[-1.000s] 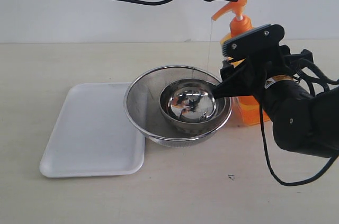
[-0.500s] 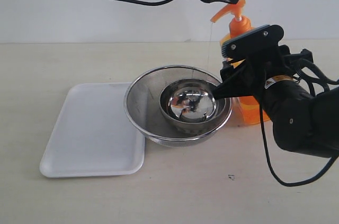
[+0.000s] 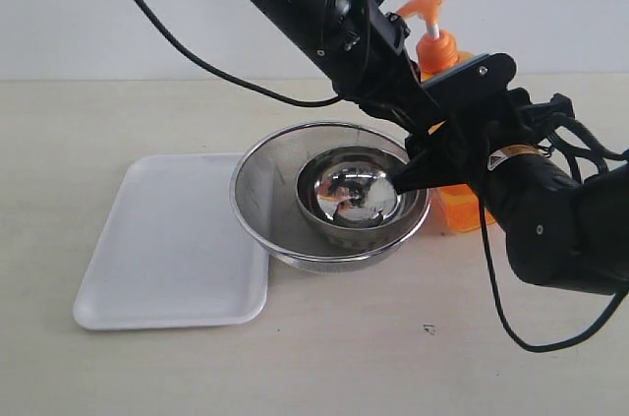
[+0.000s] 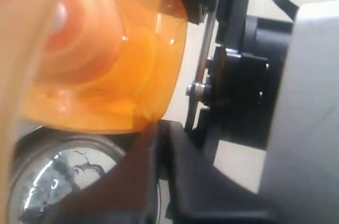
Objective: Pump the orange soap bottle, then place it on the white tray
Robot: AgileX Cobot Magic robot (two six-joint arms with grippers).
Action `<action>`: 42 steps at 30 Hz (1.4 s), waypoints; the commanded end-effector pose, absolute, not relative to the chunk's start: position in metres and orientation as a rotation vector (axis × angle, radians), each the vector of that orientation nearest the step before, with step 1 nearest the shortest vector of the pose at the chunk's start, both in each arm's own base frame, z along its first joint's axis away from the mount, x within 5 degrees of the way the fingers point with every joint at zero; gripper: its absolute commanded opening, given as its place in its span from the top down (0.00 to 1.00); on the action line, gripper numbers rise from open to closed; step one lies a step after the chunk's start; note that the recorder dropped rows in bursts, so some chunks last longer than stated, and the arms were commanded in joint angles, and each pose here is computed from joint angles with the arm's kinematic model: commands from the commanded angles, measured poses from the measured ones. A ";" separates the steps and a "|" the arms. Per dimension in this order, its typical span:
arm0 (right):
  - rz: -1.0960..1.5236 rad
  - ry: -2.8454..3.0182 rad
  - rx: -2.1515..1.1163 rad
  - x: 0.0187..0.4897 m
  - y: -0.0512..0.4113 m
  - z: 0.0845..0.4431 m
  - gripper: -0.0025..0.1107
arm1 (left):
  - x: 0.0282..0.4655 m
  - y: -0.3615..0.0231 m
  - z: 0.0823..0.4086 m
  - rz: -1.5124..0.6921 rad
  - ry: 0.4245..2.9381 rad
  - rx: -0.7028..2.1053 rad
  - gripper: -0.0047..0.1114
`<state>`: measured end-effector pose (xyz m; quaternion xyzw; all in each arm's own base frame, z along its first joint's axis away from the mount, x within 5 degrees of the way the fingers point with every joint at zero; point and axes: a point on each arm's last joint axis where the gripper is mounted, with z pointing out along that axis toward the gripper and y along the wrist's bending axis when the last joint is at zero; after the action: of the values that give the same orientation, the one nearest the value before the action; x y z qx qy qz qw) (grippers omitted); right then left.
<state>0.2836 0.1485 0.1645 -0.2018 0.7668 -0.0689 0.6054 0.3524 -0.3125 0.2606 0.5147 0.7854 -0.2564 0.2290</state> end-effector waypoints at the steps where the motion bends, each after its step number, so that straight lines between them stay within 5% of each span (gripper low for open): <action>1: -0.109 1.846 -0.468 0.281 0.151 0.158 0.98 | 0.344 -0.312 0.268 -0.678 2.142 1.466 0.92; 12: -0.137 1.829 -0.443 0.282 0.149 0.160 0.98 | 0.309 -0.287 0.353 -0.675 1.990 1.470 0.92; 29: -0.180 1.797 -0.469 0.283 0.148 0.162 0.98 | 0.280 -0.213 0.444 -0.237 1.889 1.275 0.92; 42: -0.185 1.786 -0.463 0.283 0.147 0.163 0.98 | 0.268 -0.166 0.481 -0.175 1.846 1.124 0.92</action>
<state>0.2840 0.1481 0.1658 -0.1966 0.7673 -0.0751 0.6058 0.2692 -0.1696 0.4774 0.4689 0.7512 -0.0695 0.4594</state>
